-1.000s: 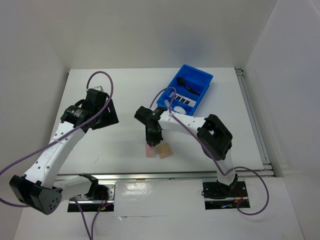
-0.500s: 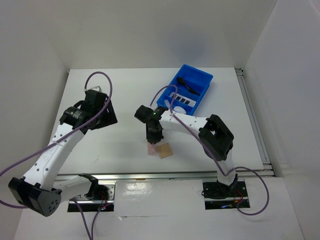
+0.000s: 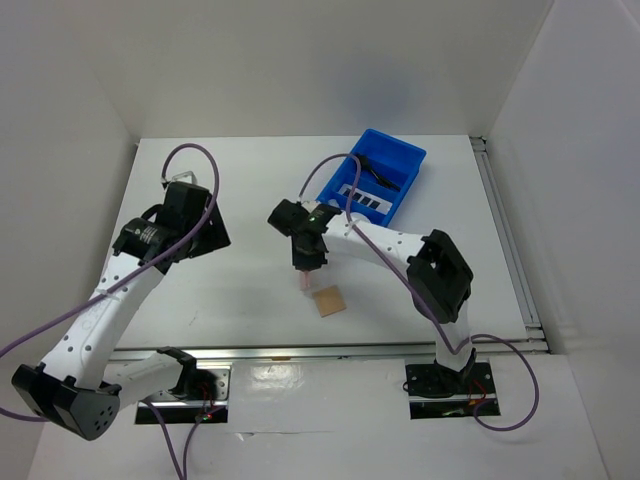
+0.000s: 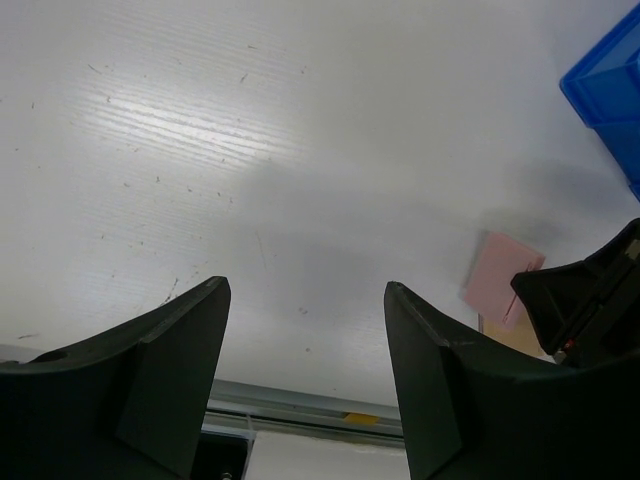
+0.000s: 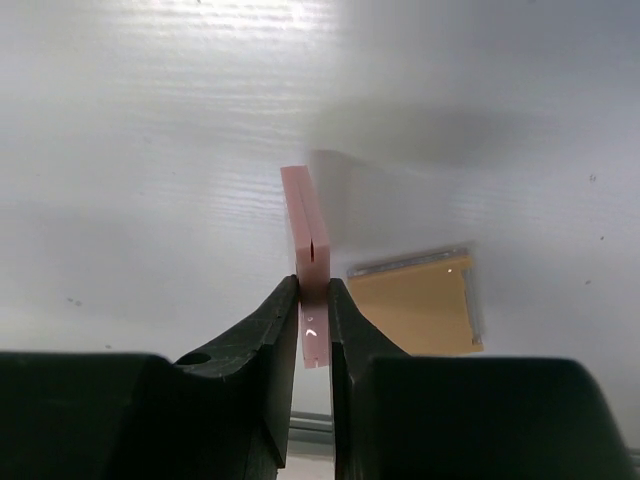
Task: Organize the makeup
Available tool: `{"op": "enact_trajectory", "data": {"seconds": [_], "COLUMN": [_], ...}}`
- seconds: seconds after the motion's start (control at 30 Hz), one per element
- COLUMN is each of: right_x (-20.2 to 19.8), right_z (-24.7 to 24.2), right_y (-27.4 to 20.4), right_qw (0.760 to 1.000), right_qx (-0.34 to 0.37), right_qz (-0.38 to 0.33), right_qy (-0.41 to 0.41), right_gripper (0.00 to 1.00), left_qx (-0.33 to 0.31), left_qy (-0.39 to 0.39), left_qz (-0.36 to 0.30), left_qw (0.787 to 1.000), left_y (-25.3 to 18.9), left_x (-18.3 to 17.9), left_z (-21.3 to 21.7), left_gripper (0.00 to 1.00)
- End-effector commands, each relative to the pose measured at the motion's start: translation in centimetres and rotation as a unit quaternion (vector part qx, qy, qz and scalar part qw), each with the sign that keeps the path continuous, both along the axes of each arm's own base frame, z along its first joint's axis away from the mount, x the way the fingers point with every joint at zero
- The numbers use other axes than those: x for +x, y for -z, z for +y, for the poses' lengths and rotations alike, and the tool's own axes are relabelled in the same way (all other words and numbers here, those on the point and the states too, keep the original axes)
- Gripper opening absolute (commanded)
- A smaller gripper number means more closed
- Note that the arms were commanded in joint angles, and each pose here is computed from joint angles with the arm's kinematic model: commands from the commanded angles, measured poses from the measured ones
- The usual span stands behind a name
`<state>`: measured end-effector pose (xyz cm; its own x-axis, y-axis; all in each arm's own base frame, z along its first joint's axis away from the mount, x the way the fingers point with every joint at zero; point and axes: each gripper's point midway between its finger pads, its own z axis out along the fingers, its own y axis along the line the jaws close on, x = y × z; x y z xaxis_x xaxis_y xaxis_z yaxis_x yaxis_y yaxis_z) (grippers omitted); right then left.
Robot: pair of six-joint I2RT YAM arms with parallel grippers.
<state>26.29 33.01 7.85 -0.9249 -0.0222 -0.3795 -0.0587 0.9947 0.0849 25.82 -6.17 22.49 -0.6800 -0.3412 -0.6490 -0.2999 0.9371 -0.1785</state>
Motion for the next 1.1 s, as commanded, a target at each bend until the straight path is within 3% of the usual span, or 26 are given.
{"op": "enact_trajectory", "data": {"seconds": [0.0, 0.3, 0.57, 0.73, 0.77, 1.07], "right_x": [2.6, 8.1, 17.7, 23.2, 26.3, 32.9], "right_z": [0.3, -1.0, -9.4, -15.4, -19.4, -26.0], "right_y": [-4.2, -11.3, -19.0, -20.0, -20.1, -18.1], "right_qw": [0.998, 0.986, 0.962, 0.949, 0.936, 0.911], "right_qx": [0.018, 0.045, 0.039, 0.05, 0.056, 0.094], "right_qz": [-0.063, -0.162, -0.262, -0.279, -0.293, -0.3], "right_qy": [0.011, -0.012, 0.071, 0.135, 0.185, 0.269], "right_gripper": [0.0, 0.0, 0.0, 0.0, 0.0, 0.0], "left_qx": [-0.001, -0.001, 0.005, 0.014, 0.02, 0.015], "left_qy": [-0.014, -0.025, -0.039, -0.045, -0.053, -0.063], "left_qz": [-0.016, -0.017, -0.03, -0.028, -0.024, -0.046], "left_qw": [1.0, 1.0, 0.999, 0.999, 0.998, 0.997], "left_y": [-0.4, -0.2, -0.7, -0.8, -1.0, -2.1], "left_x": [0.2, 0.3, 0.8, 1.4, 2.0, 2.9], "left_z": [0.4, 0.8, 1.2, 1.3, 1.6, 1.6], "left_gripper": [0.76, 0.76, 0.76, 0.76, 0.76, 0.76]}}
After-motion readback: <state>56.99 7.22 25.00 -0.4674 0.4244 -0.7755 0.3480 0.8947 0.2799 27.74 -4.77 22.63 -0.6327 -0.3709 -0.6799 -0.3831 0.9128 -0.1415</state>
